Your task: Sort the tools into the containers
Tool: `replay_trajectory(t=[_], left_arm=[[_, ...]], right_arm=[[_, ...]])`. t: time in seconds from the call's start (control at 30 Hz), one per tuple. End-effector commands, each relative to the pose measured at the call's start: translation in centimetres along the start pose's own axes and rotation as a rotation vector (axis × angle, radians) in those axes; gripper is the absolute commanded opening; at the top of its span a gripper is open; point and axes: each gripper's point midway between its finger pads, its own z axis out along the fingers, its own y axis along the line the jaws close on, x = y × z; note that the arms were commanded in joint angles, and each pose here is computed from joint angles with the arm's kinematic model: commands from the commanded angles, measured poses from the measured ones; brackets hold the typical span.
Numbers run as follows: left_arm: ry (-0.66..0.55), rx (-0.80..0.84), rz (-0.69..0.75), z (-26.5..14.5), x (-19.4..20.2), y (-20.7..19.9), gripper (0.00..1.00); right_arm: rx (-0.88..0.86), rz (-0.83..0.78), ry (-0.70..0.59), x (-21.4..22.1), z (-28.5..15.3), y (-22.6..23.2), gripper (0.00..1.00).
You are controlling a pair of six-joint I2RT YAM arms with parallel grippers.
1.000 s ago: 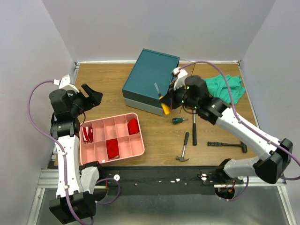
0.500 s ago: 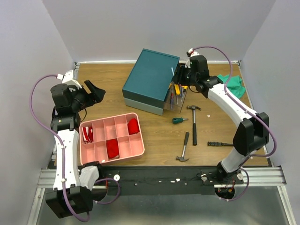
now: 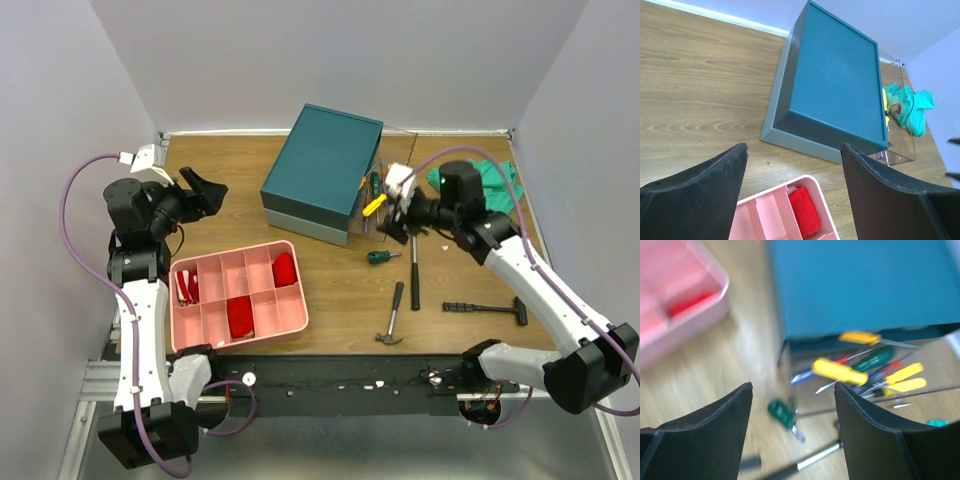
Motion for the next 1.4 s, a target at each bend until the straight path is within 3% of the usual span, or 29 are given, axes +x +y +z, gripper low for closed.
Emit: replay_trajectory(t=[0.0,0.17,0.33,0.63,0.93,1.17,1.37], left_arm=[[0.009,0.046,-0.006,-0.1,1.0,-0.6,0.86],[0.006,0.044,-0.006,-0.4,1.2,-0.7,0.86],[-0.008,0.035,0.015,-1.0,1.5,-0.7,0.86],[-0.010,0.027,0.018,-2.0,3.0,-0.4,0.86],[-0.015,0.026,-0.003,-2.2,4.2,-0.1,0.86],[-0.031,0.047,-0.016,-2.2,3.9,-0.5,0.86],[-0.042,0.053,-0.026,-1.8,3.5,-0.5,0.86]], right_arm=[[-0.370,-0.446,0.145,9.0,-0.9,6.6,0.72],[-0.475,-0.712,0.249,13.4,-0.5,10.9,0.73],[-0.443,-0.848,0.328,15.6,1.6,12.1,0.75],[-0.394,-0.851,0.645,18.5,4.8,9.4,0.81],[-0.397,-0.920,0.733,18.4,6.4,8.1,0.82],[-0.371,-0.906,0.940,19.8,6.9,6.4,0.82],[-0.347,-0.903,1.031,21.0,6.7,5.7,0.82]])
